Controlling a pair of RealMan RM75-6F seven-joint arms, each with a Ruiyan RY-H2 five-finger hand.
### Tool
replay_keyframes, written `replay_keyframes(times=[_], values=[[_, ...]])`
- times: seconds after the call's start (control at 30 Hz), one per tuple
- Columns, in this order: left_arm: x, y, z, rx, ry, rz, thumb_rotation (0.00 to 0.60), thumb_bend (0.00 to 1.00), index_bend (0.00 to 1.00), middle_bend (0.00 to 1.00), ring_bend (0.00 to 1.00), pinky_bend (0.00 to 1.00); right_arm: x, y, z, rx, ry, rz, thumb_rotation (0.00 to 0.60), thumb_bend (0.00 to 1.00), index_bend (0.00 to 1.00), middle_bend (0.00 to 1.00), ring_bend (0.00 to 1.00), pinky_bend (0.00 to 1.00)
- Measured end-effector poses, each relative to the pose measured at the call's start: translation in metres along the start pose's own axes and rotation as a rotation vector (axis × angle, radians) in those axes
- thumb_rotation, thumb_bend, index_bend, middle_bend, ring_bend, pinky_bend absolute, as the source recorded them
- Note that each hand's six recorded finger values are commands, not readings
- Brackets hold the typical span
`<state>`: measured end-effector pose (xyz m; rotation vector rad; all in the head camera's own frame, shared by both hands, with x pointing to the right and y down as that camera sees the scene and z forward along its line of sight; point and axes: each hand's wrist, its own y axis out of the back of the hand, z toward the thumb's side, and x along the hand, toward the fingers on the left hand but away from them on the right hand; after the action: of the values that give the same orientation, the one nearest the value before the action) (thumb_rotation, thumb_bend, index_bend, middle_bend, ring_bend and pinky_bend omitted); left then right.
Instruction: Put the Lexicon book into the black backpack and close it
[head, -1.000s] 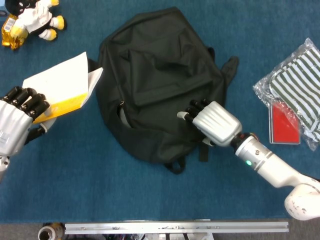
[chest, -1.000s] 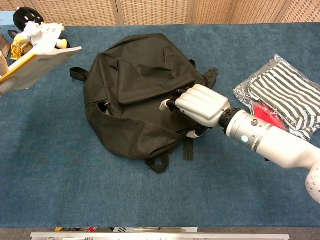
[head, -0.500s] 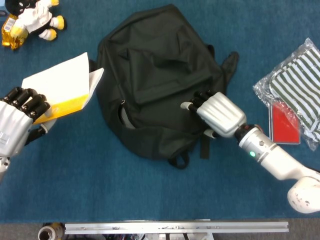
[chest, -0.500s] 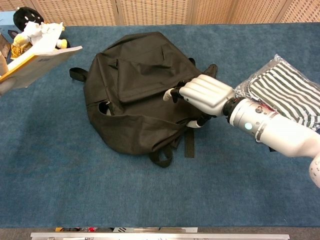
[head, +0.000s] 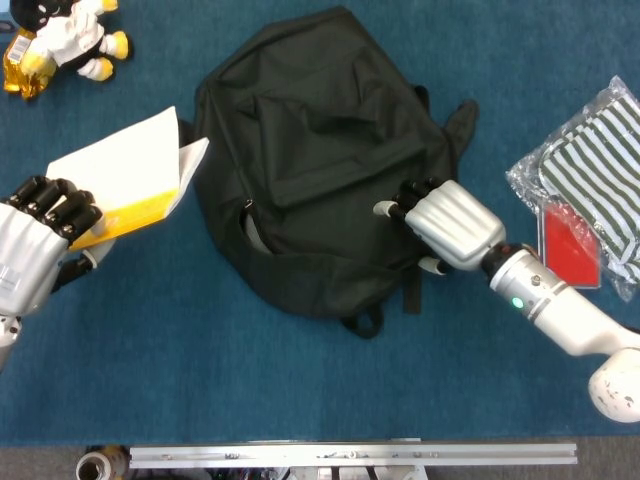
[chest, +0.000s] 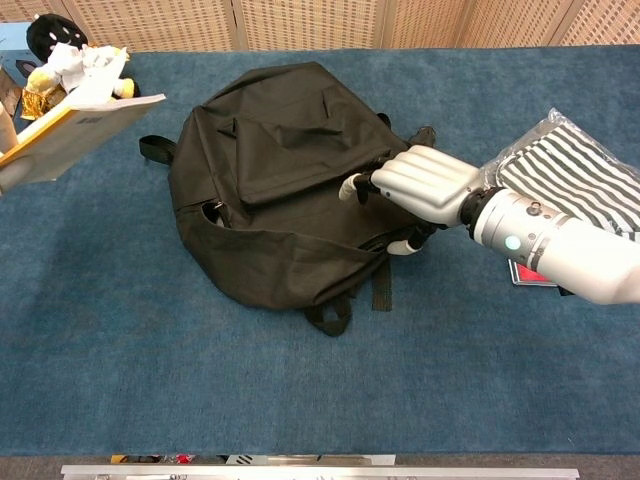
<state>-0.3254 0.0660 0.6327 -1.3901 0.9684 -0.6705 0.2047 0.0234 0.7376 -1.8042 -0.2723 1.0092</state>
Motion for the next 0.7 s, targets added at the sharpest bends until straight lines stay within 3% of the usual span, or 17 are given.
replay_keyframes(times=[0.2, 0.7], values=[[0.000, -0.001, 0.000, -0.006, 0.002, 0.000, 0.600, 0.36, 0.64, 0.61, 0.49, 0.51, -0.009, 0.000, 0.005, -0.011, -0.006, -0.013, 0.600, 0.30, 0.27, 0.36, 0.20, 0.32], [-0.002, 0.000, -0.003, -0.008, 0.011, -0.003, 0.600, 0.36, 0.64, 0.61, 0.49, 0.50, -0.022, 0.026, 0.006, -0.032, 0.005, -0.014, 0.600, 0.32, 0.28, 0.36, 0.20, 0.32]])
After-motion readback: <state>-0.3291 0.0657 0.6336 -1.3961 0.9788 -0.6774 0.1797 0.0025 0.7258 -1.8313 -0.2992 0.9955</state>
